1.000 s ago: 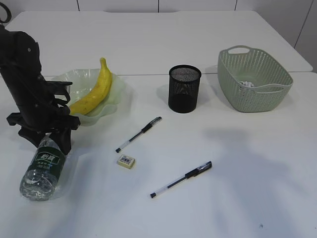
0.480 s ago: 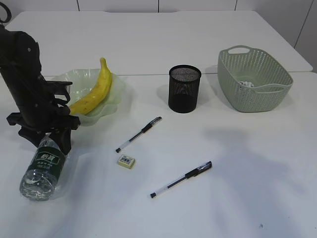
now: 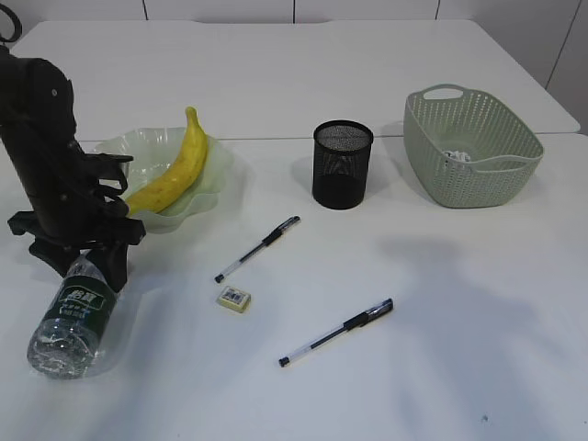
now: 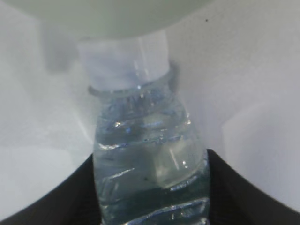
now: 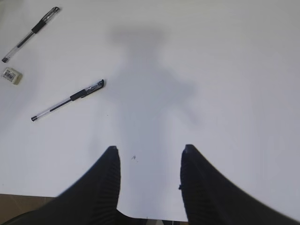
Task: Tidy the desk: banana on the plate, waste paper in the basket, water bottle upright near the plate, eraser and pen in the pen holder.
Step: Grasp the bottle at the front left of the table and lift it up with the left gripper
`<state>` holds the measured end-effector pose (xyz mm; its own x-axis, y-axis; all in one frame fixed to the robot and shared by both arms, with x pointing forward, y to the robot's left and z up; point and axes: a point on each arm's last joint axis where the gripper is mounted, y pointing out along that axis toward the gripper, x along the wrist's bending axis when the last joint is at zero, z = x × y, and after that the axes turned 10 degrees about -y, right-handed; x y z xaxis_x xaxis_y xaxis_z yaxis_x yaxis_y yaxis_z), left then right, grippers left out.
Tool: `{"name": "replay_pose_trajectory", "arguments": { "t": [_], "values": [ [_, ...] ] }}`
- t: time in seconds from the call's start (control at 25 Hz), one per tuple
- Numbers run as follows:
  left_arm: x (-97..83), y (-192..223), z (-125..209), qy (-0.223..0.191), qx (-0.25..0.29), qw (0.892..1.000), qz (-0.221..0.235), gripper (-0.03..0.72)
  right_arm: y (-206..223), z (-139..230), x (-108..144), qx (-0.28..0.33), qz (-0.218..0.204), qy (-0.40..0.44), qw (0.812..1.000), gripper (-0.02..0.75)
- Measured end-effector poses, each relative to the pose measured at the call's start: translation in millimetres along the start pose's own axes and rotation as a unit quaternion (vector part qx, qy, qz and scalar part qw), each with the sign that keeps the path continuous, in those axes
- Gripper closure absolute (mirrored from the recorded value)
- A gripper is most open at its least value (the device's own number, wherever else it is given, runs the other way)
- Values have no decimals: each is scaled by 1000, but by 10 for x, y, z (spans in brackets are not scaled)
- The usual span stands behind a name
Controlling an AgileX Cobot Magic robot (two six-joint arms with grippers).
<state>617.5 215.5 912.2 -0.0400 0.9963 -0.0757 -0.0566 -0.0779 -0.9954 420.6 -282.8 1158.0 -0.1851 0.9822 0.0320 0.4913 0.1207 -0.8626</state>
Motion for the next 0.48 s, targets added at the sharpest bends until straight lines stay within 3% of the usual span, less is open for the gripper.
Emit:
{"name": "replay_pose_trajectory", "arguments": {
  "t": [0.48],
  "values": [
    [10, -35, 11, 4, 0, 1000, -6, 291, 0, -1, 4, 0, -2, 0, 1000, 420]
  ]
}}
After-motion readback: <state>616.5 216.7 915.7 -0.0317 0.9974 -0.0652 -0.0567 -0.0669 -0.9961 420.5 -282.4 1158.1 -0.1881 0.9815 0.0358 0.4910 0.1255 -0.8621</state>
